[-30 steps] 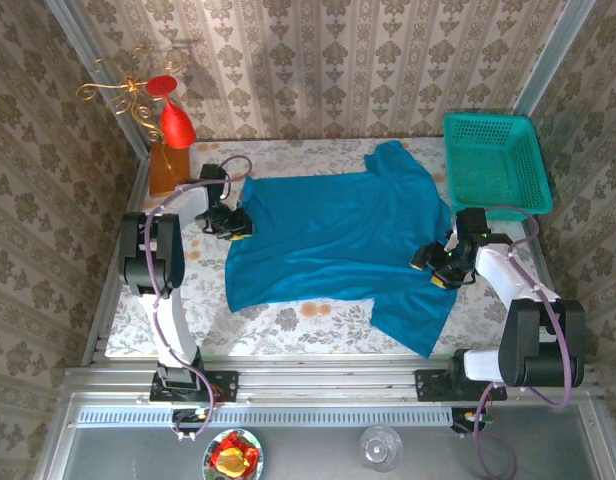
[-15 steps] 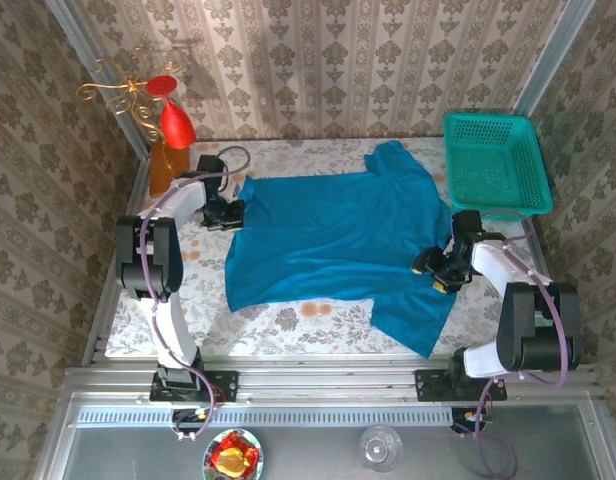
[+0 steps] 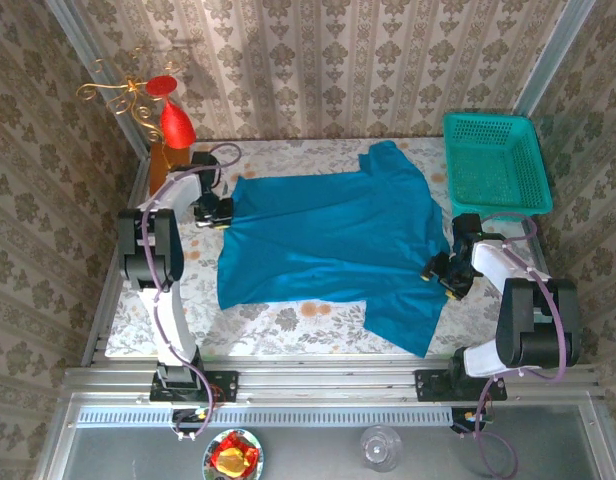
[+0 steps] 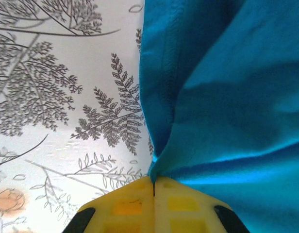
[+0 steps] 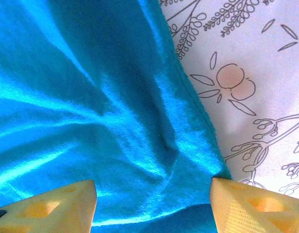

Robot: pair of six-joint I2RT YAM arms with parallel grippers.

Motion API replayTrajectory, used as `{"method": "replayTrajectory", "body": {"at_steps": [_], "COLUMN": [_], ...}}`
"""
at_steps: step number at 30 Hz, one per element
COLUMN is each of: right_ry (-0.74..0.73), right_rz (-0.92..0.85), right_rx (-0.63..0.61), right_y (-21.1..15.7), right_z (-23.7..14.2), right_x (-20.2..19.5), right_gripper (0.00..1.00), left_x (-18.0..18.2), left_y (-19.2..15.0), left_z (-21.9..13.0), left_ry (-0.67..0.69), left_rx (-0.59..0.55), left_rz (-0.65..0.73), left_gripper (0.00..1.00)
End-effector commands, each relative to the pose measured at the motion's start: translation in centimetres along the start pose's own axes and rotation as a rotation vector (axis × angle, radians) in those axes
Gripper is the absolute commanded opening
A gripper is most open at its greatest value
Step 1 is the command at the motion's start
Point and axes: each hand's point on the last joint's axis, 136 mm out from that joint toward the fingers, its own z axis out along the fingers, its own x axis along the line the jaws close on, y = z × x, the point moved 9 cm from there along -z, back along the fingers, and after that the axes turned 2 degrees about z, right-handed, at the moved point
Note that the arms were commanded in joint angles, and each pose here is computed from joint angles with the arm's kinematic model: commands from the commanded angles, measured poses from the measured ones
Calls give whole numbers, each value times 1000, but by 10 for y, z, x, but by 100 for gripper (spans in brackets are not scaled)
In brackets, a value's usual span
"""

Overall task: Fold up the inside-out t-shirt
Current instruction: Smooth out the T-shirt at the center of the table.

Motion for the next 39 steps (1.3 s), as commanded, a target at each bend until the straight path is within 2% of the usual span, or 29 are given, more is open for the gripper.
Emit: {"method": "replayTrajectory", "body": {"at_steps": [1, 4, 9, 15, 22, 26, 30, 39], "right_ry": [-24, 1, 137, 152, 120, 85, 58, 35], "right_rz": [17, 13, -45, -77, -197, -261, -306, -330], "right_rx": [5, 6, -17, -15, 8, 41, 72, 106], "right_y": [-5, -5, -5, 0, 3, 0, -3, -3], "right_z": [-6, -11, -27, -30, -27, -17, -7, 9], "right_x": [-5, -2, 15, 29, 61, 79, 94, 109], "right_gripper": [64, 64, 63, 63, 63, 63, 63, 64], "left_x": [3, -2, -24, -53, -75, -78, -74, -66], "left_y": [3, 18, 50, 84, 114, 124, 128, 126], "left_z": [-12, -30, -45, -40, -7, 9, 26, 54], "left_ry": [37, 36, 42, 144, 232, 329, 391, 425], "left_rx": [-17, -88, -178, -254, -264, -269, -230, -169], "left_rz": [8, 19, 86, 165, 289, 356, 378, 389], "left_gripper": [16, 24, 25, 25, 26, 27, 29, 32]}}
